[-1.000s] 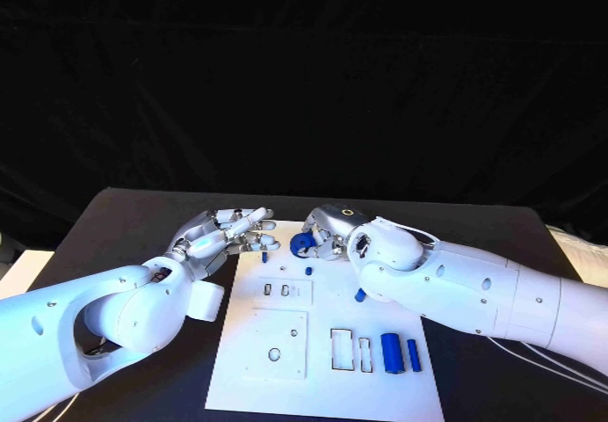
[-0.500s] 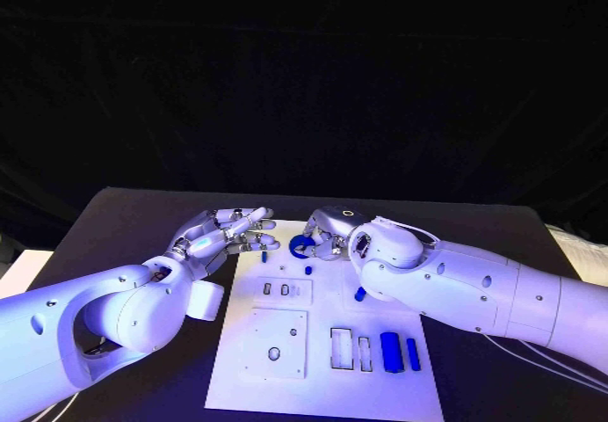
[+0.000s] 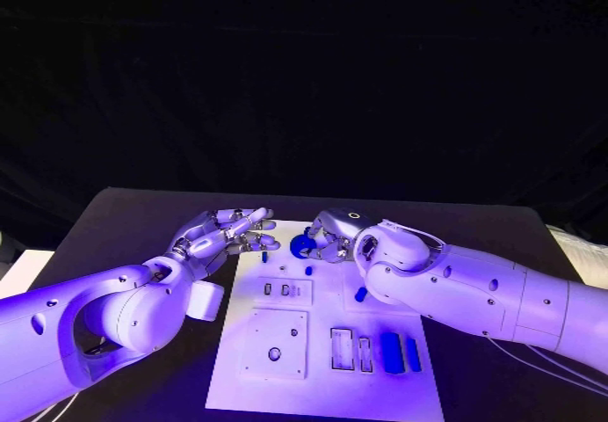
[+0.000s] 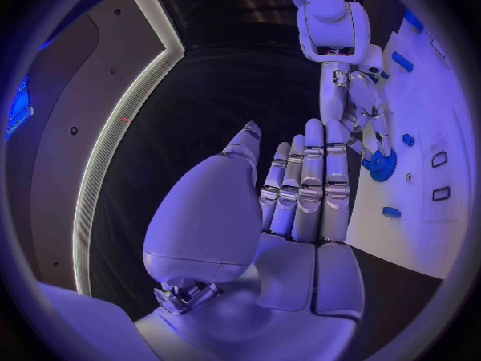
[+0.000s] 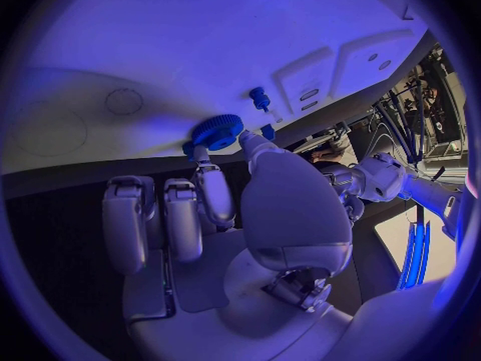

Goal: Assemble the parts on the task board

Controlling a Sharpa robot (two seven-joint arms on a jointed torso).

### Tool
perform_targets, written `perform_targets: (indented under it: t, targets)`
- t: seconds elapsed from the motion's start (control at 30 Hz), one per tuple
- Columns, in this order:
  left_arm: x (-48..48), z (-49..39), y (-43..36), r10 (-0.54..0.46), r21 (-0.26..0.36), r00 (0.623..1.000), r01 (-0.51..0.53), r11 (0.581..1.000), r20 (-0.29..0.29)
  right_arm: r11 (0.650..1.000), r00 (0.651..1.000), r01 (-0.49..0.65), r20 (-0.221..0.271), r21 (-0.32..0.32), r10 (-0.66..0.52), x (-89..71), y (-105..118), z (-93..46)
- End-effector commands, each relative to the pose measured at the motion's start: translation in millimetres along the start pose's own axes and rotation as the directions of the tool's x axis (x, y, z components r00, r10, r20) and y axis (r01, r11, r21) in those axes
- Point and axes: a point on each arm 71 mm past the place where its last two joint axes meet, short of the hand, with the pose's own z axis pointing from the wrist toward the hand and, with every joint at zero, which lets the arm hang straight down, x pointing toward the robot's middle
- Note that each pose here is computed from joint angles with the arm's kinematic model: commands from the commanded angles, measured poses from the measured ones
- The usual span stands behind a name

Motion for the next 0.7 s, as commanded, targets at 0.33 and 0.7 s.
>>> perform_targets:
  t: [0.33,0.7]
  targets:
    - [-3.4,-0.6,-1.3,-0.004,0.004,1.000,0.004,1.000,-0.004,0.914,0.915,-0.394,0.053,-0.093,0.400,-34.4,-65,-42.6]
    - [-7.1,2.4,0.5,-0.003,0.003,1.000,0.003,1.000,0.001,0.902,0.901,-0.433,0.041,-0.004,0.432,-37.2,-132,-84.9]
